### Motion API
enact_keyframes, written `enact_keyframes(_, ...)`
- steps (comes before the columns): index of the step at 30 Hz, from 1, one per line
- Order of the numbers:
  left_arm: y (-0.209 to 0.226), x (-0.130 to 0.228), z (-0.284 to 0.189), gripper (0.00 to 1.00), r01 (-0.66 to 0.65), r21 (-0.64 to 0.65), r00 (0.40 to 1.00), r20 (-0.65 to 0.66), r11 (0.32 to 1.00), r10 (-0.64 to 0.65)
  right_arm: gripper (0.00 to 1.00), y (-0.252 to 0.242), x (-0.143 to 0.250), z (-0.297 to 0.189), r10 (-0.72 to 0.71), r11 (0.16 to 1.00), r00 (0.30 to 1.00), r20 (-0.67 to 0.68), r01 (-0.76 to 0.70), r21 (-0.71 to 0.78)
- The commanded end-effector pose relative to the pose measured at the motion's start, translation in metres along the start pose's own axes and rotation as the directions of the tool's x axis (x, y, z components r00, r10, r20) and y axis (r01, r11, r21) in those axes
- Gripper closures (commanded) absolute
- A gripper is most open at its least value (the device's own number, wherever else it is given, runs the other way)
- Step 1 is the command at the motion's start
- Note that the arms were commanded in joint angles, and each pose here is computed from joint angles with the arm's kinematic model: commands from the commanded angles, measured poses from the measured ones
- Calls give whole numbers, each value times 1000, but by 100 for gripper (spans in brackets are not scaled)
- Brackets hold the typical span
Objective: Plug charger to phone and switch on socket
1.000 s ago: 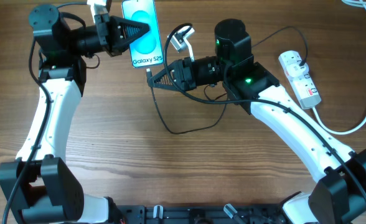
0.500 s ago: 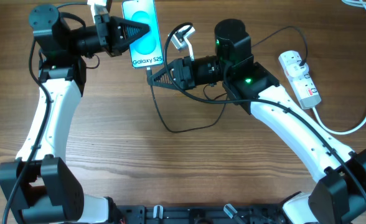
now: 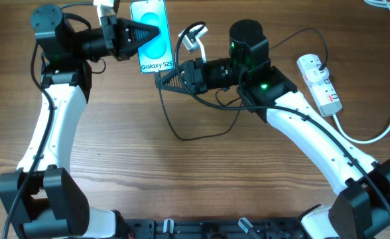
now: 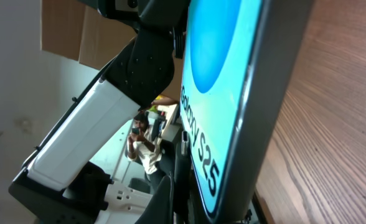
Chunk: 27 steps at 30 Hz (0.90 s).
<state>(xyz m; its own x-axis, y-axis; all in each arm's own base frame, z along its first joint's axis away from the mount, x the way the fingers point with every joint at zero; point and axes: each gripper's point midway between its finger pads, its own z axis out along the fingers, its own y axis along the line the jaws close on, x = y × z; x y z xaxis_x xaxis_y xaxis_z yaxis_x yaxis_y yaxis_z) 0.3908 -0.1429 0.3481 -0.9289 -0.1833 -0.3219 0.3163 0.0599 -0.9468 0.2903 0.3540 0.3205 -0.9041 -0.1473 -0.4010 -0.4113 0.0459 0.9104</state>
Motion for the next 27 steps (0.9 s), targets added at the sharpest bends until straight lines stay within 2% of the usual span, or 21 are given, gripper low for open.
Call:
enact_keyframes(1,-12,0,-1,96,-33,5,999,-1,999,33,96,-6,0,1,34,999,999,-3,-34,14)
enact_keyframes(27,-12,2,-2,96,-15,8,1000,-14,1000,16,96,-3,-3,1,11,1000,1000,8,-11,8)
